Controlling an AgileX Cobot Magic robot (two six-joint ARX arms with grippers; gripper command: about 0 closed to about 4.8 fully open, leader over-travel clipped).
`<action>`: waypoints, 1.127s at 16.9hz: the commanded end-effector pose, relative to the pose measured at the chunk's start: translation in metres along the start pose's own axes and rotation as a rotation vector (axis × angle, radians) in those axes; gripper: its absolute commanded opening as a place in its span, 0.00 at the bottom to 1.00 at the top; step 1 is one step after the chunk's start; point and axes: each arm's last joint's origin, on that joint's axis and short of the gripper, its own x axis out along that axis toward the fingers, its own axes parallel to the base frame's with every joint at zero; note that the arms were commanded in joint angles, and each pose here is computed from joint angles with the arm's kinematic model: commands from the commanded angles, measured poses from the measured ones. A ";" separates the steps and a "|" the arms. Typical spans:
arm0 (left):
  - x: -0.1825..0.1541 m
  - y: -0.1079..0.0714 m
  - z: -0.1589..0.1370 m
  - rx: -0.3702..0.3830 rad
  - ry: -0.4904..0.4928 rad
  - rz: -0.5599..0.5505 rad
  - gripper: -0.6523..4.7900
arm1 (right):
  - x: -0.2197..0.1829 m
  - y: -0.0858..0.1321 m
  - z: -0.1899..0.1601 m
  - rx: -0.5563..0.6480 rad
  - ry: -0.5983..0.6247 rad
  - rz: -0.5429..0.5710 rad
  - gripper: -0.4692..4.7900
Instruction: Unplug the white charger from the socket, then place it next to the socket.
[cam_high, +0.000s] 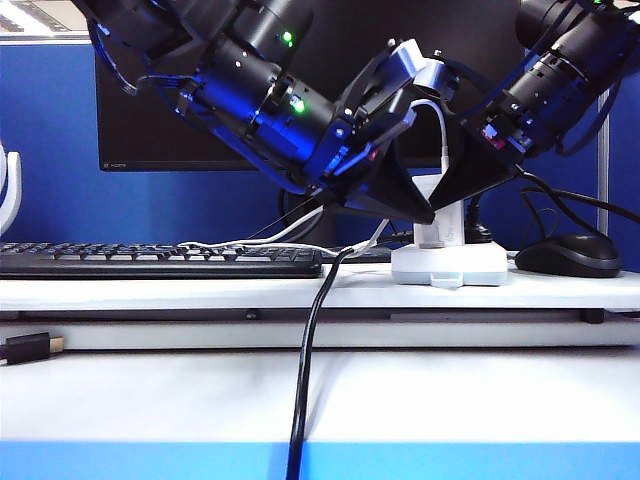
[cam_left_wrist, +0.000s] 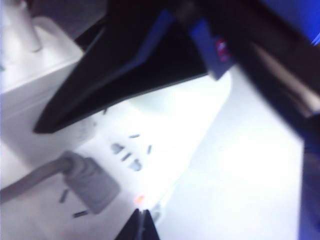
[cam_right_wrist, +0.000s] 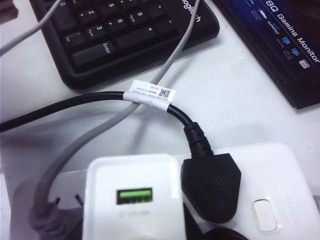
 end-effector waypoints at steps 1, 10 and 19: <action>0.000 0.002 0.003 -0.041 -0.010 0.097 0.11 | -0.001 -0.002 0.003 -0.015 -0.018 -0.024 0.27; 0.000 0.003 0.004 -0.053 -0.026 0.146 0.11 | -0.001 -0.002 0.005 -0.010 -0.053 0.005 0.27; 0.008 0.006 -0.001 -0.469 -0.057 0.147 0.11 | -0.001 -0.001 0.005 0.002 -0.072 0.023 0.27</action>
